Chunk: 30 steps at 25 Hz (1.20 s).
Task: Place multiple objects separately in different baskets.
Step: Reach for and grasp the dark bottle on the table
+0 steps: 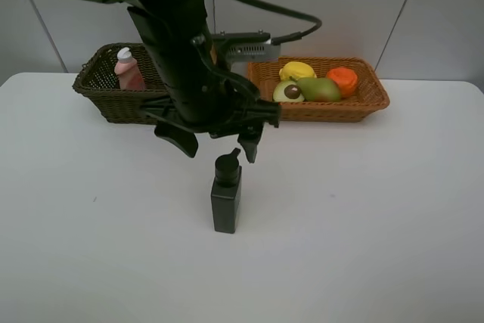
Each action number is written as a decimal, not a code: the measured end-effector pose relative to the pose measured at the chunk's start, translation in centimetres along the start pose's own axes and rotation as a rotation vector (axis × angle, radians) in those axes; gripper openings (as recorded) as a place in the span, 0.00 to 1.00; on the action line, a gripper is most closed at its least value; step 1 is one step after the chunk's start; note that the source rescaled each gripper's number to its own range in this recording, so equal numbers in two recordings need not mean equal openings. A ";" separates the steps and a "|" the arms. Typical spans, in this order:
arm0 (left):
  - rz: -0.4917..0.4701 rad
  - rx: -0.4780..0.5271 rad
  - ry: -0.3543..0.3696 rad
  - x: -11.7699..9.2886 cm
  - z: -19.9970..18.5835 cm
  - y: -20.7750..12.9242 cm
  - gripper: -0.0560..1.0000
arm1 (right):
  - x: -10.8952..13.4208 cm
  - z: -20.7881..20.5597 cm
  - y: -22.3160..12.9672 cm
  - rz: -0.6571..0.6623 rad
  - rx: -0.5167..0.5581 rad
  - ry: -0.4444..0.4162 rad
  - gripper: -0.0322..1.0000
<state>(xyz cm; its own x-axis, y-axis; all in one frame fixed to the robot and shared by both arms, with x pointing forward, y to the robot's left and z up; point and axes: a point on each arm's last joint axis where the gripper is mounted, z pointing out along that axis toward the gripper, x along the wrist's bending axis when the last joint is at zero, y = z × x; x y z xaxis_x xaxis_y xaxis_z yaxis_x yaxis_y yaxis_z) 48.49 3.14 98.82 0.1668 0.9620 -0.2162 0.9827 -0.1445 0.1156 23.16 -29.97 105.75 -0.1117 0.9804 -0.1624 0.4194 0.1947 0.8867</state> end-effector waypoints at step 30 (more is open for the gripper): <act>0.037 0.123 0.054 -1.4 5.8 -1.3 1.00 | 0.0 0.0 0.0 0.000 0.000 0.000 1.00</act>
<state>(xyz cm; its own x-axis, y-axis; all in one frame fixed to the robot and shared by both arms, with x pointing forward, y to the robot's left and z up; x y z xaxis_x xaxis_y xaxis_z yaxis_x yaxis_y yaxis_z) 47.41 0.69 93.38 0.2022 0.9661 -0.1606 0.9789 -0.2045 0.0017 23.16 -29.97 105.75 -0.1117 0.9804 -0.1624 0.4194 0.1947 0.8867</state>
